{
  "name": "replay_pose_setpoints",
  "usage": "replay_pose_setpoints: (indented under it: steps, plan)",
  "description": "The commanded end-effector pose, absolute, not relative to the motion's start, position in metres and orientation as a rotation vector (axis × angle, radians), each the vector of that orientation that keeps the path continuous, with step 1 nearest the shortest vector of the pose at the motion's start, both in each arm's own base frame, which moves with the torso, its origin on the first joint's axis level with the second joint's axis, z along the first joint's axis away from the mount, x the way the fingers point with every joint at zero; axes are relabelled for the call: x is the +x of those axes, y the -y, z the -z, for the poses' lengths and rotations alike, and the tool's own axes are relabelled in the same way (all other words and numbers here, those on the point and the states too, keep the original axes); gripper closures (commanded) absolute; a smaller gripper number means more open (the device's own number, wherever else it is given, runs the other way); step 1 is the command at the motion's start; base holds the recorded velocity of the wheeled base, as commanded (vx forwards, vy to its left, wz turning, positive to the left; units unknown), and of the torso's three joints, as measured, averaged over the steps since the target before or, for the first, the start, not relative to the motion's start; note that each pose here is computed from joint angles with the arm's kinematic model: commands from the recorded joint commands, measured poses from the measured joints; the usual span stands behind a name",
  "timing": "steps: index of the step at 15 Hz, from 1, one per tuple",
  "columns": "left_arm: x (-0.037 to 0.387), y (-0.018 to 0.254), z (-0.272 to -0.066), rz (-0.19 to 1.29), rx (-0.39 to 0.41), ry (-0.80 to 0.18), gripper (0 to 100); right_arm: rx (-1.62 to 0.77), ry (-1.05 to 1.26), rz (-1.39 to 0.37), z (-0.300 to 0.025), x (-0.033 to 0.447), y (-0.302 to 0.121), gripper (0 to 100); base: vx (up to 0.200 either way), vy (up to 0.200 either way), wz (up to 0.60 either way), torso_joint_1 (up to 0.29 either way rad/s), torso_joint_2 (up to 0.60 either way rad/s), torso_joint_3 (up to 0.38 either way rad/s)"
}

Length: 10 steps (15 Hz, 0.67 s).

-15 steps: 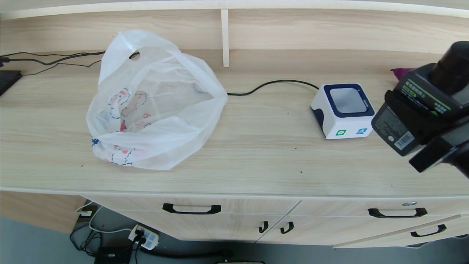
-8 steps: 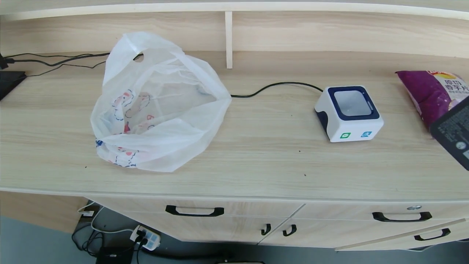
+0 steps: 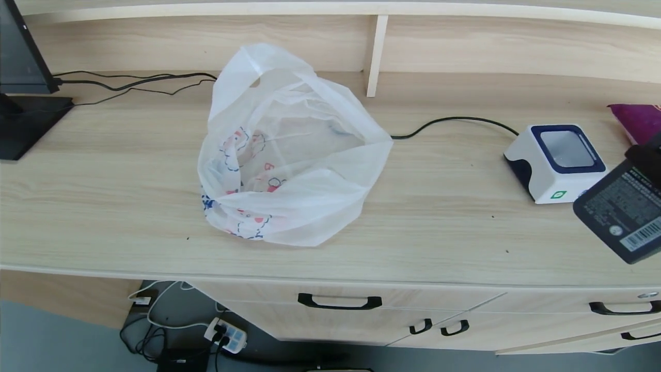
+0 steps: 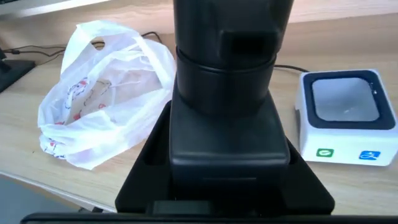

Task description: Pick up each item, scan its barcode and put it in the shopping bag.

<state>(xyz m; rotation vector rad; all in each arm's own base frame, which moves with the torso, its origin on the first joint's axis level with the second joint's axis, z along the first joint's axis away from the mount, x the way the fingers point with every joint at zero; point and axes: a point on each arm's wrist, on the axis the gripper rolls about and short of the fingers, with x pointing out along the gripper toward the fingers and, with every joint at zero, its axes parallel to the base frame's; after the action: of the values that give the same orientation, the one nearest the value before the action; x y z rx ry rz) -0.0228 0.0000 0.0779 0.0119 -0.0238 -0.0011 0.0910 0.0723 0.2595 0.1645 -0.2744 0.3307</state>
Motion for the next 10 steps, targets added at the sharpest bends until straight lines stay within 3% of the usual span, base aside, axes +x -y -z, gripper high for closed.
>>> replay_pose_setpoints:
  steps: [1,4,10]
  plan:
    - [-0.023,0.0,-0.078,0.001,0.015,0.023,0,0.136,0.237,-0.352,-0.259,0.106,-0.087,100,0.0,0.2,0.0,0.002,0.01,0.002]
    - [-0.023,0.0,-0.078,0.001,0.014,0.023,0,0.105,0.197,-0.376,-0.255,0.12,-0.101,100,0.0,0.0,0.6,0.004,0.0,0.002]
    - [-0.023,0.0,-0.078,0.001,0.015,0.021,0,0.126,0.226,-0.4,-0.277,0.142,-0.122,100,0.0,0.0,0.6,0.002,0.0,0.003]
